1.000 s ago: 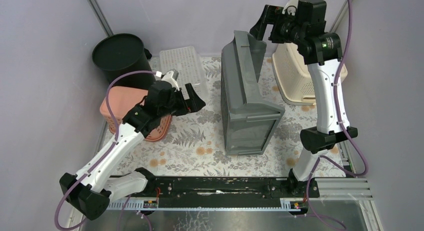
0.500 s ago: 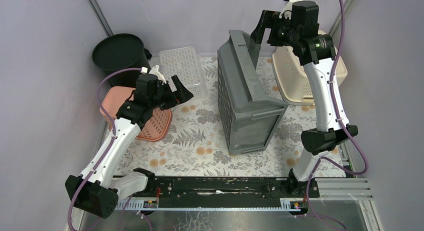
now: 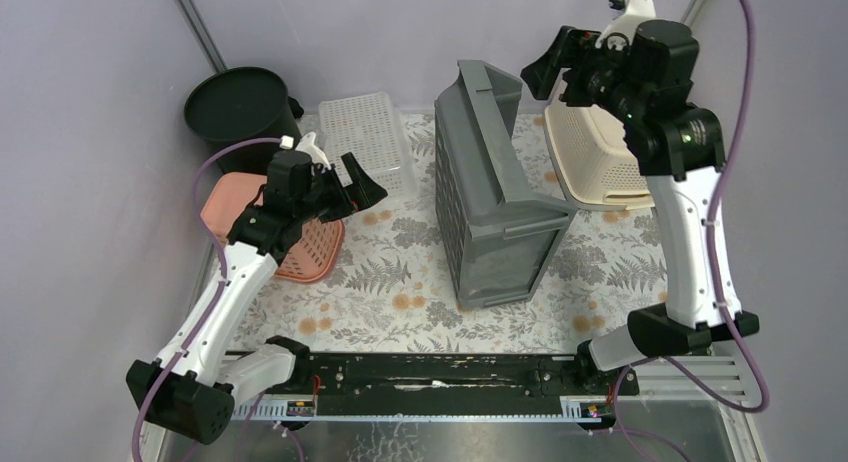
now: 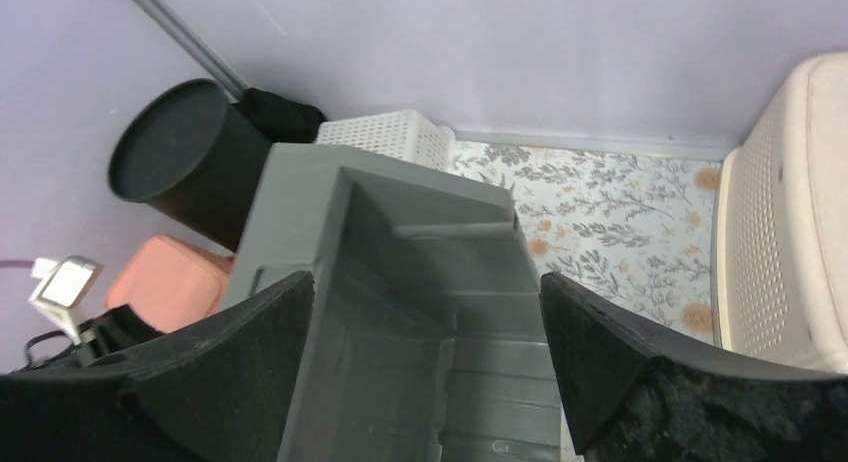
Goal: Turn the large container upside down
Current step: Turn the container upside down at the center of the board.
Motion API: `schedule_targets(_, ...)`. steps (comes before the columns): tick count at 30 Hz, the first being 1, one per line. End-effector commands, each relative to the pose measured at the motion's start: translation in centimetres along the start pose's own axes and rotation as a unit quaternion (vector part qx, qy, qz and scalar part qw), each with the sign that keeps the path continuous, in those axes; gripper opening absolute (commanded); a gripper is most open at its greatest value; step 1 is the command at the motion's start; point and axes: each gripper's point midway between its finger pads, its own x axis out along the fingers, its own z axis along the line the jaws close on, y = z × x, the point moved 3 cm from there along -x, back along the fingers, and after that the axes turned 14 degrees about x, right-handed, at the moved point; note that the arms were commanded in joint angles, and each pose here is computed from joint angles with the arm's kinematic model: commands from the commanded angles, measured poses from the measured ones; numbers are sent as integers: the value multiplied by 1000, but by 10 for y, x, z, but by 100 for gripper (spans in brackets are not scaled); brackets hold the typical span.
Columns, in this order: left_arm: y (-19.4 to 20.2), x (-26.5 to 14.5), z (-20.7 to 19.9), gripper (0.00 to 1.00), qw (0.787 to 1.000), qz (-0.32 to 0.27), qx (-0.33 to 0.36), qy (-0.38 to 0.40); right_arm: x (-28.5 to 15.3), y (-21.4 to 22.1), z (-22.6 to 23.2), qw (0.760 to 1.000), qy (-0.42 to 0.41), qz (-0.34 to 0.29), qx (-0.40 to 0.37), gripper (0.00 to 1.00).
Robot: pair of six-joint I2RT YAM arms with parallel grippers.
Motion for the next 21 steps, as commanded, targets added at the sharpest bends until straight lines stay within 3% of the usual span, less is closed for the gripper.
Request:
schedule_targets(1,-6,-5,-5,100,1000,-18,4,16,-27,-10,25,998,-58,-21,-8,87)
schedule_targets(8,-3,-9,-6,100,1000,-18,-3,21,-36,16,38,992,-119,44,-16,80)
schedule_targets(14,-1,-15,-8,100,1000,-20,-8,22,-39,28,57,978,-188,93,-10,80)
schedule_targets(21,2,-20,-8,100,999,-22,-12,22,-27,45,61,965,-208,155,26,84)
